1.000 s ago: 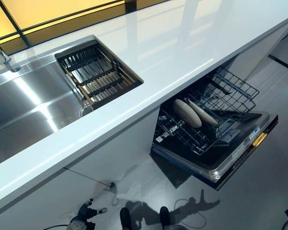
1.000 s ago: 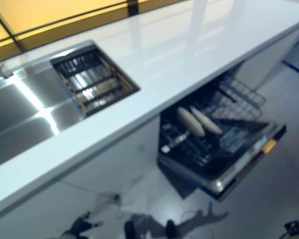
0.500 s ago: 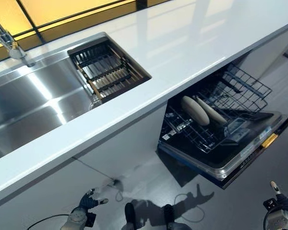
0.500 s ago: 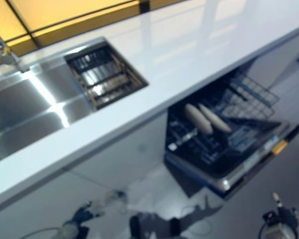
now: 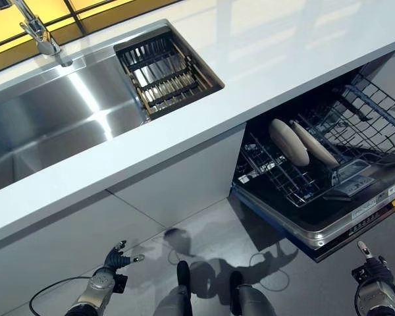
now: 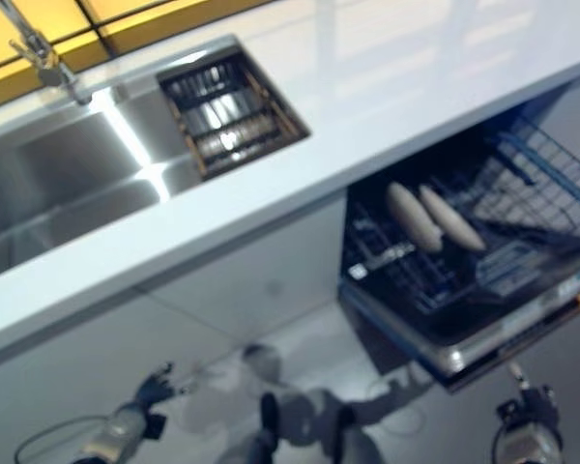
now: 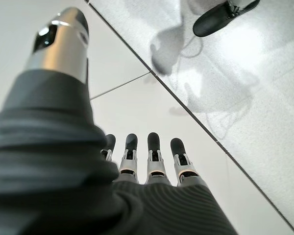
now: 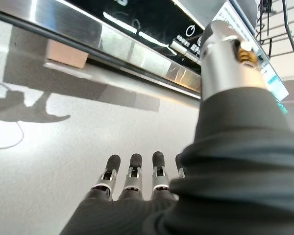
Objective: Take plates into dishwasher
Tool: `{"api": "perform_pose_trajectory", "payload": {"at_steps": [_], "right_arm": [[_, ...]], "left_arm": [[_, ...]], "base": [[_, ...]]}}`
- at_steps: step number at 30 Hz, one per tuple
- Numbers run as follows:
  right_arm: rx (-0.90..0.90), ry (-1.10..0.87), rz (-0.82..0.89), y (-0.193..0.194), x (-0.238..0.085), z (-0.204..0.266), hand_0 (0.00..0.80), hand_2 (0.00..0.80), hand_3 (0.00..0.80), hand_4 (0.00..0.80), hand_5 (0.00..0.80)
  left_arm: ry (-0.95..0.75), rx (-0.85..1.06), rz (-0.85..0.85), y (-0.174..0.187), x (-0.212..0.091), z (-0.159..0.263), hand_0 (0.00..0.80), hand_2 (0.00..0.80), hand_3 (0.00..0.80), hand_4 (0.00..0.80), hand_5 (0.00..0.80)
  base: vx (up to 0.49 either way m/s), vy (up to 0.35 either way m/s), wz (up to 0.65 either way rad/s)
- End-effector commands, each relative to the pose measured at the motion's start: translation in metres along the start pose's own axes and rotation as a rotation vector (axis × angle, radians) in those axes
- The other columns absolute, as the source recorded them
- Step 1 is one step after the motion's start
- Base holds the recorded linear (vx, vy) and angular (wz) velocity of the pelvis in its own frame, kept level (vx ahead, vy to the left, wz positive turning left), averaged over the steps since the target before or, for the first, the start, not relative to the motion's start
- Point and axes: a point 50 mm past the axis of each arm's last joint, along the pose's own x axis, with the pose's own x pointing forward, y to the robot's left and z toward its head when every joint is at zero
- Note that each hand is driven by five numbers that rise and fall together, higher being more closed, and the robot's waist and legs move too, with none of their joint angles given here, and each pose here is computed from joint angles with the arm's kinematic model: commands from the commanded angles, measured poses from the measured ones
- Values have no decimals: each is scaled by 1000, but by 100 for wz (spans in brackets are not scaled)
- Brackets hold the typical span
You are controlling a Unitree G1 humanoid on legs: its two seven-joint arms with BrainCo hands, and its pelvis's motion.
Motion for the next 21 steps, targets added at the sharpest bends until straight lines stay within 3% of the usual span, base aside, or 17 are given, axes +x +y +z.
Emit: {"api": "perform_pose_trajectory", "payload": {"at_steps": [1,11,21], "right_arm": [[16,-77,-6,-5,1,16,0,0,0,0,0],[40,-95,58,11,3,20,0,0,0,0,0],[94,-160,258,51,4,40,0,0,0,0,0]], "left_arm": [[-80,-46,54,17,3,17,0,0,0,0,0],[-109,-58,73,27,2,23,0,0,0,0,0],[-73,-50,65,22,-2,8,0,0,0,0,0]], "base": [[-9,-60,14],[-8,-14,4],[23,21,2]]}}
